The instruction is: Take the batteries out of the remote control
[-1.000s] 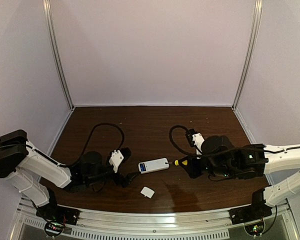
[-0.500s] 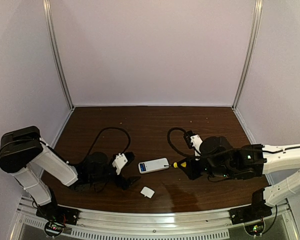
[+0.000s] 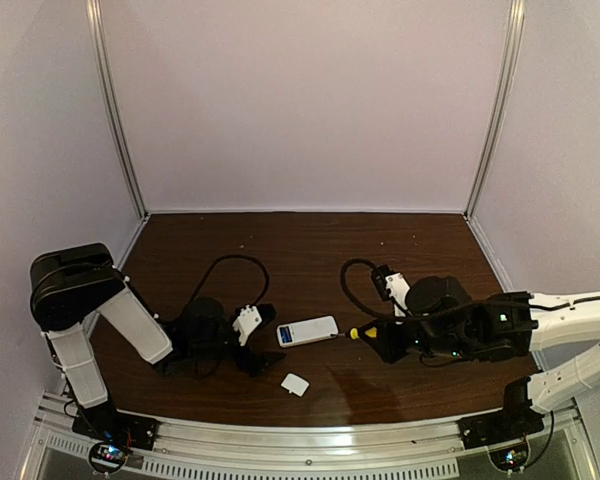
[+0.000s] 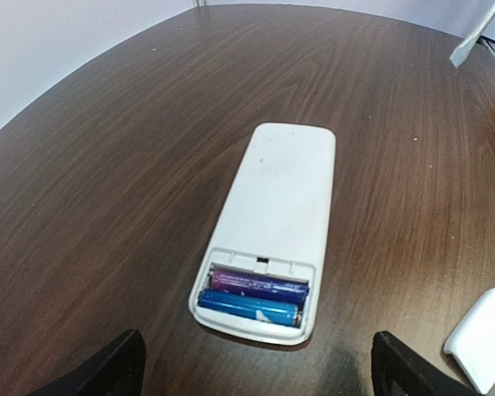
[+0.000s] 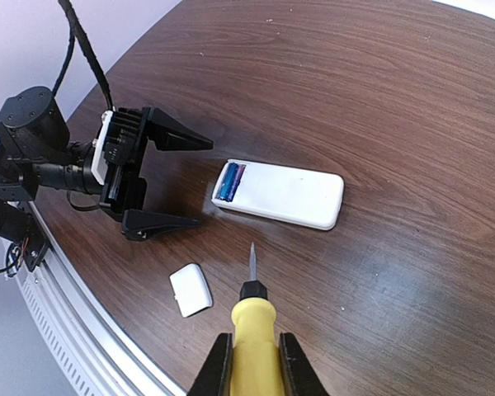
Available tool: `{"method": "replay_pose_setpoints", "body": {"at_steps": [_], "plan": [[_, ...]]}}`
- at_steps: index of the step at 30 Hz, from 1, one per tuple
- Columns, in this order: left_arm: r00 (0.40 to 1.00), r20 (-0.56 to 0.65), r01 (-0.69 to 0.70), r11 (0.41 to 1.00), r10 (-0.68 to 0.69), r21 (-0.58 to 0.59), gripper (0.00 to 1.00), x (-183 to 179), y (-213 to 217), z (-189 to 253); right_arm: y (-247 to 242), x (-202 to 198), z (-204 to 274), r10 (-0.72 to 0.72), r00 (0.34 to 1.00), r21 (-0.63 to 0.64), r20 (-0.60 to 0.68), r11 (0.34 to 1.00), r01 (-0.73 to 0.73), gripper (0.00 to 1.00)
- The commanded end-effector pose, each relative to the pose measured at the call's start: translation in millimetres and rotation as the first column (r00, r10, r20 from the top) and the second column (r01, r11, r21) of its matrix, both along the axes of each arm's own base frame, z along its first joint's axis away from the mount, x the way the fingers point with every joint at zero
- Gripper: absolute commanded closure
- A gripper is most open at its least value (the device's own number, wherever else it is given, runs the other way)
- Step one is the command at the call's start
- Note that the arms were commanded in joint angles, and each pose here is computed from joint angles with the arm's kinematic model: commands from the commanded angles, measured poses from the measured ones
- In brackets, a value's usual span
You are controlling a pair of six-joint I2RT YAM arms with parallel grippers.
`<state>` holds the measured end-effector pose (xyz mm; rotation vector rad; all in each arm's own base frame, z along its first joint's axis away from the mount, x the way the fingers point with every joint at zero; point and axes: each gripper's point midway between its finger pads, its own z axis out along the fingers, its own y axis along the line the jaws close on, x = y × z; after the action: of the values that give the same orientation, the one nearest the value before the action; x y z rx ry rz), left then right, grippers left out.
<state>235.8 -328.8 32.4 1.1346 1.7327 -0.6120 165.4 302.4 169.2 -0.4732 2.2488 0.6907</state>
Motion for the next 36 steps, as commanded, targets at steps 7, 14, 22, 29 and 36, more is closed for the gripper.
{"method": "replay_pose_setpoints", "body": {"at_steps": [7,14,22,29,36], "plan": [[0.996,0.039,0.088,0.992,-0.085,-0.094,0.03,11,-8,5,-2,-3,2,0.02,1.0,0.021,0.015,1.0,-0.02,1.0],[0.988,0.014,0.157,0.982,-0.156,-0.101,0.06,10,-13,-6,-1,-3,3,0.03,0.999,0.023,0.021,0.999,-0.03,1.0],[0.984,0.0,0.177,0.98,-0.178,-0.091,0.11,12,-20,-15,-1,-4,3,0.031,0.999,0.023,0.021,0.999,-0.031,1.0],[0.982,-0.013,0.188,0.979,-0.19,-0.079,0.24,16,-26,-20,-1,-4,3,0.034,0.999,0.026,0.02,0.999,-0.034,1.0],[0.979,-0.013,0.201,0.977,-0.202,-0.068,0.45,16,-28,-23,-1,-4,4,0.035,0.999,0.025,0.024,0.999,-0.035,1.0]]}}
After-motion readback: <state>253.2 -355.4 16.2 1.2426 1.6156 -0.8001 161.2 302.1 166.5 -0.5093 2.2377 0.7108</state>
